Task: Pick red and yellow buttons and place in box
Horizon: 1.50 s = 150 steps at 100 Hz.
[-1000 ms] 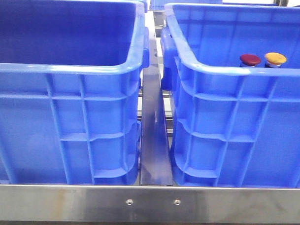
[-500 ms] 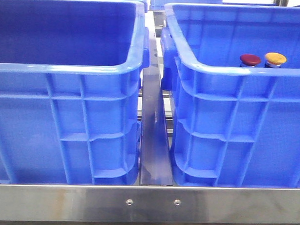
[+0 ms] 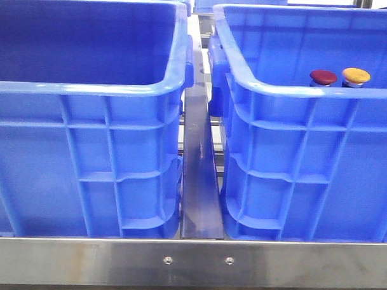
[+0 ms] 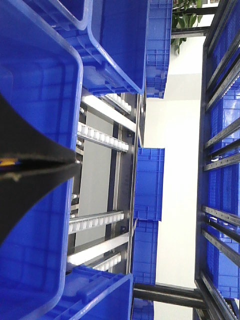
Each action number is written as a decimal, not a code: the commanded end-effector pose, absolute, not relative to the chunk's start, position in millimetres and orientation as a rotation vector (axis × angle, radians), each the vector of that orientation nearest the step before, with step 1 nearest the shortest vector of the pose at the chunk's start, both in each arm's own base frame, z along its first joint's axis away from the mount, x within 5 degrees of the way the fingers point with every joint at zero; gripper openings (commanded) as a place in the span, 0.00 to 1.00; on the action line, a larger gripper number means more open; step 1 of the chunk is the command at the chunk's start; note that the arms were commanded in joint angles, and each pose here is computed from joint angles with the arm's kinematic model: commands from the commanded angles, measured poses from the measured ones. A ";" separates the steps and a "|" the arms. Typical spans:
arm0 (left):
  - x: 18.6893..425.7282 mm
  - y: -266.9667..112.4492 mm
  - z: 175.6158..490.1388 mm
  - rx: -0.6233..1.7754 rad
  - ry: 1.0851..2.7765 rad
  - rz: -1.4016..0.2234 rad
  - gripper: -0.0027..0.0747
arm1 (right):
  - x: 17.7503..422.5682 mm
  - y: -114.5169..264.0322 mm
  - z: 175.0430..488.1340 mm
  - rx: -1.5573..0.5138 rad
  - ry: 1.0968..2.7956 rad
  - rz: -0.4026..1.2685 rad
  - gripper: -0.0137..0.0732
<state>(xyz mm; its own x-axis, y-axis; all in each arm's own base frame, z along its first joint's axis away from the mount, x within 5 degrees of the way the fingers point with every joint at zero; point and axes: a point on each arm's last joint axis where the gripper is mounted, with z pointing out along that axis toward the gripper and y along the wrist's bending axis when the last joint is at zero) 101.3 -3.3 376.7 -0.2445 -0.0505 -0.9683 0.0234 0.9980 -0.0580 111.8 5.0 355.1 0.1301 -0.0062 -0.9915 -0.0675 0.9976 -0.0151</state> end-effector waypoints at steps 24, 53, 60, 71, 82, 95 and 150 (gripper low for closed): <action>88.7 -0.2 338.6 -0.033 1.550 -0.036 0.01 | 109.6 6.9 365.3 -0.012 1.396 0.137 0.08; 66.7 0.2 271.3 -0.049 1.488 -0.049 0.01 | 109.6 6.9 365.3 -0.012 1.396 0.137 0.08; 62.8 0.2 256.1 -0.049 1.493 -0.049 0.01 | 109.6 6.9 365.3 -0.012 1.396 0.137 0.08; 58.2 0.2 234.7 -0.050 1.496 -0.049 0.01 | 109.6 6.9 365.3 -0.012 1.396 0.137 0.08; 55.1 0.2 221.6 -0.052 1.489 -0.052 0.01 | 109.6 6.9 365.3 -0.012 1.396 0.137 0.08; 53.2 0.2 210.4 -0.051 1.480 -0.052 0.01 | 109.6 6.9 365.3 -0.012 1.396 0.137 0.08; 55.1 0.1 201.3 -0.057 1.478 -0.060 0.01 | 109.6 6.9 365.3 -0.012 1.396 0.137 0.08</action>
